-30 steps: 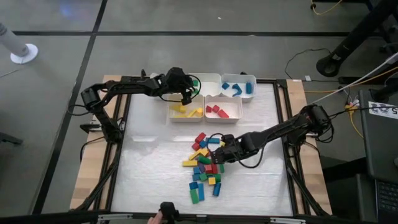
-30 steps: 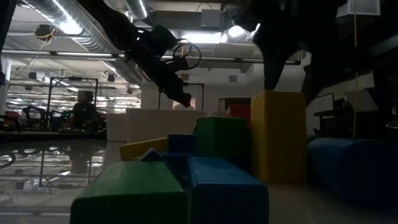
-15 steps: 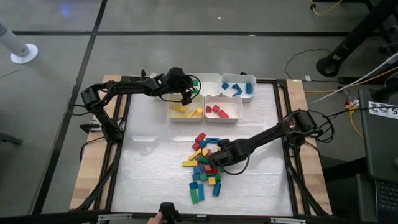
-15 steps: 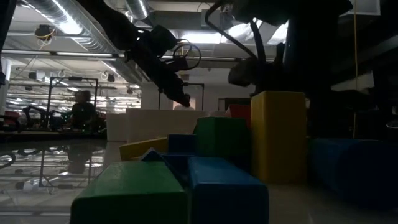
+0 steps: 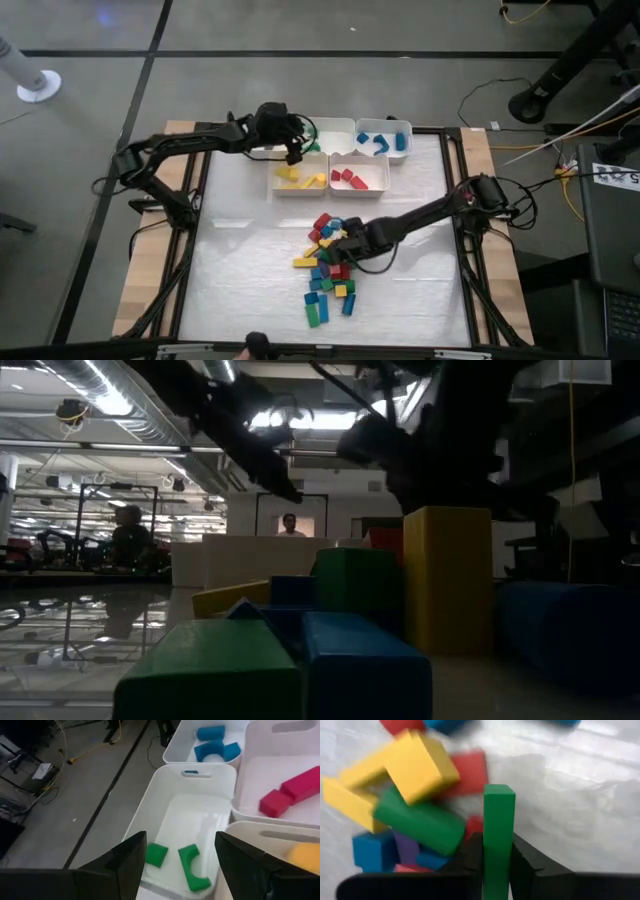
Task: Sort blocks
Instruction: Put the green block into the top center bin, then put the yellow block into the bottom left bin, then put the blue block into the top right bin
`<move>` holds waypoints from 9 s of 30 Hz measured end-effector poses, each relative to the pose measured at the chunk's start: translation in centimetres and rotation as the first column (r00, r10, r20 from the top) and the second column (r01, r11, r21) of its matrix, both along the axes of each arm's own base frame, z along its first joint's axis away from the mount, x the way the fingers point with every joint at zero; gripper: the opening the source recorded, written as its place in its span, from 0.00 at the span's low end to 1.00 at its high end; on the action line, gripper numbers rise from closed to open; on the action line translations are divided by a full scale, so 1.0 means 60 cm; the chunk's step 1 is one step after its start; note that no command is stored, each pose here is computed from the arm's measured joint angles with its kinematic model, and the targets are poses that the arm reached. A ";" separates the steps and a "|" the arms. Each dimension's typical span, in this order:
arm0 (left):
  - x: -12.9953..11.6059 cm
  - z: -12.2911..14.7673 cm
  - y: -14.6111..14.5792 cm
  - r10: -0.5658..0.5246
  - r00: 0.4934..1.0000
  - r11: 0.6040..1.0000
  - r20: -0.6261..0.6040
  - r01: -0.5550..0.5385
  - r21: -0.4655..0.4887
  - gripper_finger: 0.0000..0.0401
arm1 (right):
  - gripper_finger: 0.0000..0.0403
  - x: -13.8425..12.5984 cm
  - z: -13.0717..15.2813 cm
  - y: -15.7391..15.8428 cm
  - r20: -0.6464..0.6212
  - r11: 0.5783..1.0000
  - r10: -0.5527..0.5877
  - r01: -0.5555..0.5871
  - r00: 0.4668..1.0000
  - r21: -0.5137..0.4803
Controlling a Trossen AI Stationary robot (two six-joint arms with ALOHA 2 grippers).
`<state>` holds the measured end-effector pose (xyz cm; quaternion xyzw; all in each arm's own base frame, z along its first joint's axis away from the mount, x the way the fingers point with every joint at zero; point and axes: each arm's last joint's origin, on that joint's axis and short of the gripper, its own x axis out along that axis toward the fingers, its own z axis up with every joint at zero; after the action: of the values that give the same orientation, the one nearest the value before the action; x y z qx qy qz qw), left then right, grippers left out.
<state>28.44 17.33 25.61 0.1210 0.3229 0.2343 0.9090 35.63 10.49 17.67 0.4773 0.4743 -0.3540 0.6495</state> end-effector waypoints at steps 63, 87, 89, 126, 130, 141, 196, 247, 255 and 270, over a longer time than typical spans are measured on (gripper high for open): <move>-0.078 0.068 -0.239 0.156 0.987 0.826 -0.033 -0.149 -0.543 0.56 | 0.28 -0.050 0.054 -0.419 -0.246 0.889 0.435 -0.456 0.866 -0.035; -0.079 0.068 -0.239 0.157 0.987 0.826 -0.035 -0.150 -0.544 0.56 | 0.23 -0.066 -0.026 -0.407 -0.261 0.931 0.328 -0.358 0.908 -0.073; -0.079 0.068 -0.239 0.156 0.987 0.826 -0.035 -0.150 -0.544 0.56 | 0.17 -0.066 -0.026 -0.407 -0.261 0.932 0.325 -0.355 0.909 -0.077; -0.078 0.067 -0.248 0.181 0.983 0.781 -0.030 -0.162 -0.603 0.56 | 0.35 0.066 0.165 -0.487 0.066 0.582 0.428 -0.218 0.902 -0.784; -0.074 0.065 -0.279 0.099 0.994 0.768 -0.038 -0.101 -0.632 0.56 | 0.38 0.066 0.165 -0.487 0.063 0.582 0.424 -0.218 0.903 -0.784; -0.023 0.018 -0.398 -0.128 0.991 0.755 -0.043 0.069 -0.652 0.56 | 0.38 0.058 0.152 -0.480 0.031 0.629 0.468 -0.308 0.883 -0.714; -0.001 -0.063 -0.395 -0.365 0.863 0.852 -0.350 0.157 -0.500 0.22 | 0.38 0.000 0.107 -0.416 -0.137 0.640 0.725 -0.733 0.675 -0.231; -0.044 -0.016 -0.129 0.047 0.902 0.985 -0.430 -0.113 -0.128 0.46 | 0.38 0.009 -0.032 -0.151 -0.140 0.502 0.837 -0.843 0.530 -0.192; -0.044 -0.016 -0.129 0.048 0.902 0.985 -0.429 -0.113 -0.128 0.46 | 0.26 0.007 -0.037 -0.151 -0.139 0.503 0.836 -0.842 0.532 -0.197; -0.044 -0.017 -0.129 0.070 0.906 0.979 -0.418 -0.142 -0.144 0.46 | 0.06 0.011 -0.039 -0.154 -0.174 0.496 0.822 -0.832 0.542 -0.247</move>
<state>25.79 9.57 24.62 0.0715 0.5317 0.2242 0.8136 36.31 1.25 15.34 0.0811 0.5954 -0.0755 0.7957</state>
